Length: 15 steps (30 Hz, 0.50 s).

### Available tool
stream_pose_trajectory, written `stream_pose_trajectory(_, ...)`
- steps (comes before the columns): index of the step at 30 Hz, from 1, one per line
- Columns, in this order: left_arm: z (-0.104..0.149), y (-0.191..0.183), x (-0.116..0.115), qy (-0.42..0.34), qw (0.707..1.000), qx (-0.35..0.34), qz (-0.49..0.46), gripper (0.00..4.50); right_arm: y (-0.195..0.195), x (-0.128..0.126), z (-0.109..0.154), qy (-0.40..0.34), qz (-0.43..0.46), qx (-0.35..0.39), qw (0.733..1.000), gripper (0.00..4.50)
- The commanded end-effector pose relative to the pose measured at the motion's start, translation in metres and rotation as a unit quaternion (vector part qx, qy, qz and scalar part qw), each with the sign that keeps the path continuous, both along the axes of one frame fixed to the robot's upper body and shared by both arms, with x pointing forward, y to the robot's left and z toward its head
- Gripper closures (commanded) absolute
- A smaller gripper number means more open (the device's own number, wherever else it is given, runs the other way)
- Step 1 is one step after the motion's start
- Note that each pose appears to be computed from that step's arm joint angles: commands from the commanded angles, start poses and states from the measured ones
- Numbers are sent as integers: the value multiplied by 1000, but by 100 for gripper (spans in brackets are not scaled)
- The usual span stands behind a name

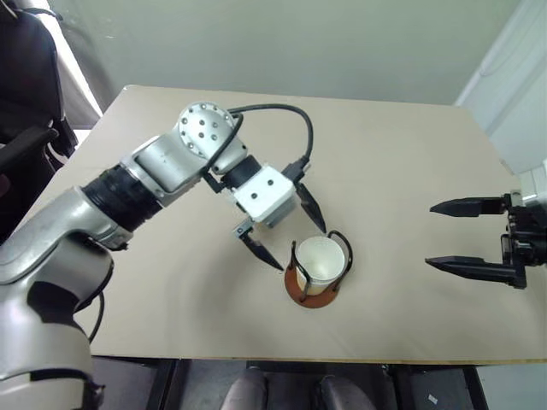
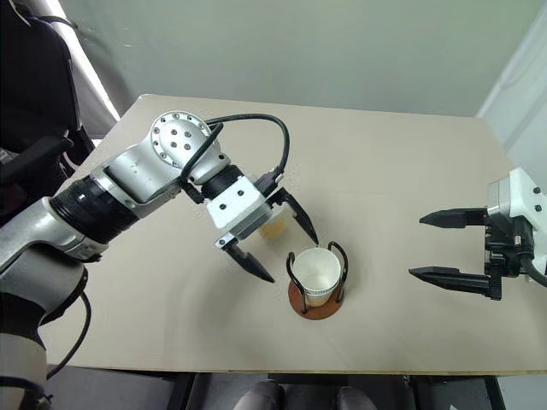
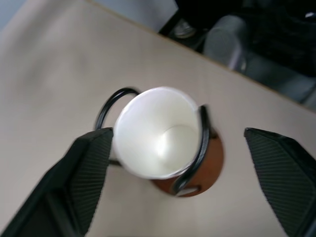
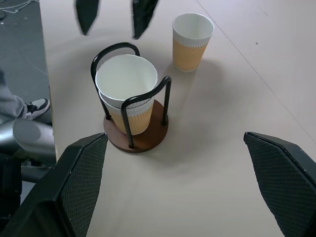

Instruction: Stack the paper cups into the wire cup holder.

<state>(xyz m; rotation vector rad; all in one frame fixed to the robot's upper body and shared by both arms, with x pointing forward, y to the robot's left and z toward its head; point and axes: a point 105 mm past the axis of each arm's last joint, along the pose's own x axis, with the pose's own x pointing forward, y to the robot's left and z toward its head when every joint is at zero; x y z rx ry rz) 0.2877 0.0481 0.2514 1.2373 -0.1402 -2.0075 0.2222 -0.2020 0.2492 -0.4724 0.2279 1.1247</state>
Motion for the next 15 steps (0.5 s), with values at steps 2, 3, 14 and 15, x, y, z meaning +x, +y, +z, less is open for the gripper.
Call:
stream_pose_trajectory(2, 30, 27, 43, -38, 992, -38, 119, 3, 0, -2, 10, -24, 5, -5, 1000, 0)
stream_pose_trajectory(3, 23, 45, 61, -46, 982, -33, 179, 3, 1, -1, 9, -23, 6, -5, 1000, 0)
stream_pose_trajectory(14, -19, 87, 86, -14, 961, 7, 275, 3, 2, 5, 9, -21, 19, -7, 1000, 0)
stream_pose_trajectory(15, -21, 85, 86, -9, 962, 5, 274, 3, 1, 5, 9, -21, 20, -8, 1000, 0)
